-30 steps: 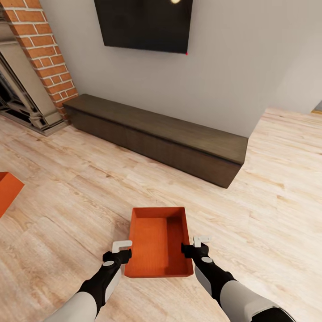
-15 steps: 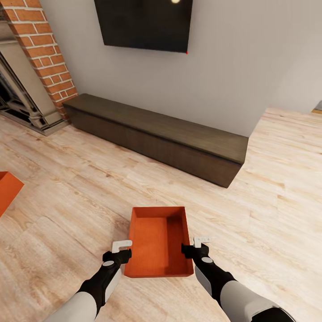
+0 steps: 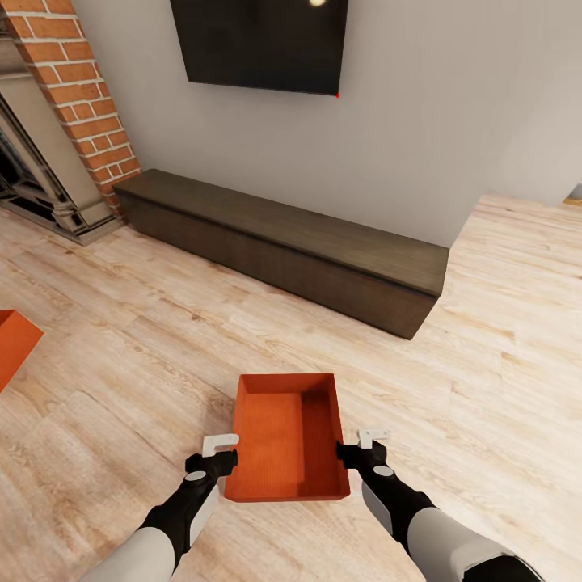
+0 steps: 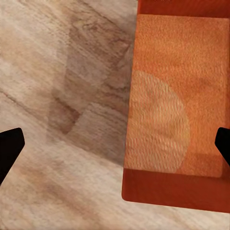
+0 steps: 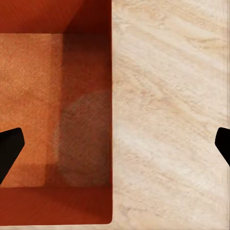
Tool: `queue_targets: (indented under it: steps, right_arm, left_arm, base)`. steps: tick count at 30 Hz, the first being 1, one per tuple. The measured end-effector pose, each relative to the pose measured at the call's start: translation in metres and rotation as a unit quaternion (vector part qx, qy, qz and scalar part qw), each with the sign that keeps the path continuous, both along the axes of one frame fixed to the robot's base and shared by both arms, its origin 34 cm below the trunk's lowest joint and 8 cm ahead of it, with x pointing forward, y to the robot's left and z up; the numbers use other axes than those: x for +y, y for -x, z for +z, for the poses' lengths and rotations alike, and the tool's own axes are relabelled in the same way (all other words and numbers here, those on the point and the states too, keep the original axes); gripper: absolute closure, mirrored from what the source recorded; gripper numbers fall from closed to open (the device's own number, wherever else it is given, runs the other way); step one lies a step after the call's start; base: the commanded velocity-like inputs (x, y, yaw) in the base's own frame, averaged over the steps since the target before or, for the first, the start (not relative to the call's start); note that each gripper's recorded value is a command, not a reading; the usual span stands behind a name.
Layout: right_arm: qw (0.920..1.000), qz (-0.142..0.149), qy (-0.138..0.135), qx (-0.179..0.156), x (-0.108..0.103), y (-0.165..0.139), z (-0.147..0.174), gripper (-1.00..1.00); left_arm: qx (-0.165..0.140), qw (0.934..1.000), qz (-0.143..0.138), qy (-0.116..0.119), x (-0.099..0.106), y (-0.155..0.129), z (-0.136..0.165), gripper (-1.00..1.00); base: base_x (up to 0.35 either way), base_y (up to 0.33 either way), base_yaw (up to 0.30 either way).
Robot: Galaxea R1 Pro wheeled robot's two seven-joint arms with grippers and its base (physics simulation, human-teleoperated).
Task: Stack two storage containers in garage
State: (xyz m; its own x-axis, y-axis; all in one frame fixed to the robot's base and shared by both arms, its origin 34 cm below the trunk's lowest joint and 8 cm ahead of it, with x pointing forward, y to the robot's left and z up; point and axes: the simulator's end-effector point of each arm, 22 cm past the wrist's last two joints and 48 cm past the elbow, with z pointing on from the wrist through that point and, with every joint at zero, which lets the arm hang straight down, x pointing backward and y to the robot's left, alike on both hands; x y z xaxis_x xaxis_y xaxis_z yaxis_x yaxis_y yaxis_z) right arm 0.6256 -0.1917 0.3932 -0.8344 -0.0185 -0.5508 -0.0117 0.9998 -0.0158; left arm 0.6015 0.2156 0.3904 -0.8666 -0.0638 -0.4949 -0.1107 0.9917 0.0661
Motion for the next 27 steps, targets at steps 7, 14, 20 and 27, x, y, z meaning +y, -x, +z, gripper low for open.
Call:
queue_targets:
  steps: [7,14,20,27]
  right_arm:
    - [1.0,0.003,-0.004,0.0,0.002,0.0,0.0,-1.0]
    - [0.9999,0.008,-0.013,0.0,0.01,0.0,0.0,-1.0]
    - [0.9994,0.035,-0.008,-0.002,0.019,0.0,0.001,-1.0]
    - [0.9993,0.038,-0.004,-0.003,0.017,0.0,0.001,-1.0]
  left_arm:
    - [0.0,1.0,0.0,-0.001,0.001,0.0,0.0,-1.0]
    - [0.0,1.0,0.0,-0.001,0.001,0.0,0.0,-1.0]
    - [-0.001,1.0,0.0,-0.001,0.001,-0.001,0.001,-1.0]
    - [-0.001,1.0,0.0,-0.001,0.001,-0.001,0.001,-1.0]
  base:
    - [0.0,0.0,0.0]
    - [0.0,0.0,0.0]
    - [0.0,0.0,0.0]
    - [0.0,0.0,0.0]
